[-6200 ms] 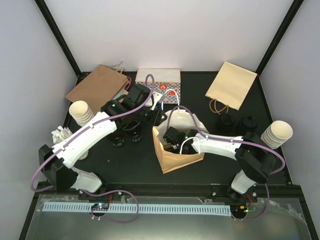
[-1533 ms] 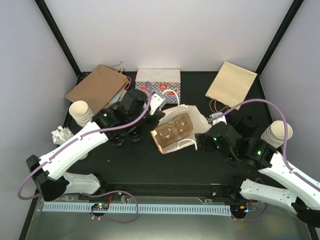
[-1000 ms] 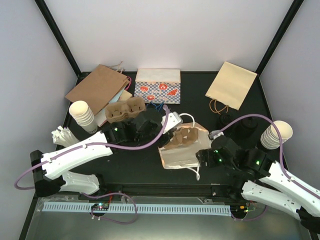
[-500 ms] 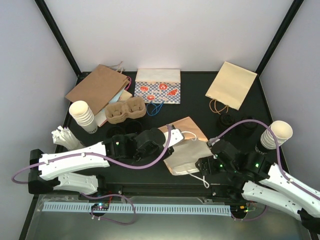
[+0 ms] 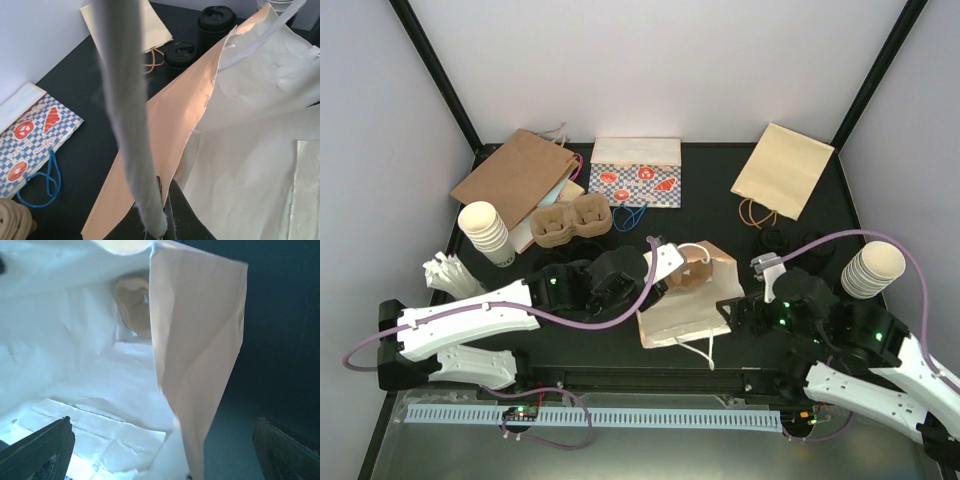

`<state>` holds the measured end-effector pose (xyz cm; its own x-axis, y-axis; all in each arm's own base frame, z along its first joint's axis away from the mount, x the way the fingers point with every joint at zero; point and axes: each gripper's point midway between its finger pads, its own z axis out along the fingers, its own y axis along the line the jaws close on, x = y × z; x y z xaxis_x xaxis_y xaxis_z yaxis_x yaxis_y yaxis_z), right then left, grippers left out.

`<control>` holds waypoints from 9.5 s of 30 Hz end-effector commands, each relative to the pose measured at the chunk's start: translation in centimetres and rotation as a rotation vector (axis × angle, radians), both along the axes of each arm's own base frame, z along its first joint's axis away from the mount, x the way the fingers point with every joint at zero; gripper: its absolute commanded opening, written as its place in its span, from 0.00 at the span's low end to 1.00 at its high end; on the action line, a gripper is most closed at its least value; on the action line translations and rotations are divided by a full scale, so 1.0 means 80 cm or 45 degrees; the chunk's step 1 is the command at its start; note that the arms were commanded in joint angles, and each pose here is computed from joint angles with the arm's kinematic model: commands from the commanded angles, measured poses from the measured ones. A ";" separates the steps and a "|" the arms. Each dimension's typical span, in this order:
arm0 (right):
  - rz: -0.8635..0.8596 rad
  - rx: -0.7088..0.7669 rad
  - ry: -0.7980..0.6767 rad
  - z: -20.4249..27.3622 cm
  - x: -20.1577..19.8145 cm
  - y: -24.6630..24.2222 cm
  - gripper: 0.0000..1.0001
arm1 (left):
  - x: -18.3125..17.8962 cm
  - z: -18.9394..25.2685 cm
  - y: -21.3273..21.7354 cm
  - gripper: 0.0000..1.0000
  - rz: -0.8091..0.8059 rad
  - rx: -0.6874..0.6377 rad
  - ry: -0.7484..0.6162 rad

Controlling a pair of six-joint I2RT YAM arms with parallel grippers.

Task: Pack the takeout coffee

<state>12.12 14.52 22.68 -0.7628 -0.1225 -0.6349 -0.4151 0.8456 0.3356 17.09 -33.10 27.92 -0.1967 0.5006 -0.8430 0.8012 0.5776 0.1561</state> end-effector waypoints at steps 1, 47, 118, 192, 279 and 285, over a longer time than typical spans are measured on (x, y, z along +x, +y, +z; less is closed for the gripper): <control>-0.012 0.068 -0.176 0.048 0.009 -0.011 1.00 | 0.017 0.026 0.003 0.01 0.032 -0.025 -0.046; 0.972 -0.444 -0.826 0.115 0.031 0.097 0.01 | 0.028 0.043 0.016 0.01 -0.113 -0.016 0.009; 1.192 -1.217 -0.816 -0.111 0.097 0.146 0.01 | -0.004 0.053 0.020 0.03 -0.279 -0.030 0.024; 0.726 -1.523 -0.885 -0.179 0.103 0.139 0.01 | -0.133 -0.019 -0.011 0.05 -0.494 0.068 0.243; 0.790 -1.003 -1.097 0.035 0.056 0.128 0.01 | -0.038 0.000 0.015 0.04 -0.098 -0.054 0.287; 0.628 -0.671 -1.214 0.129 0.049 0.122 0.01 | -0.027 0.007 0.008 0.04 -0.086 -0.090 0.331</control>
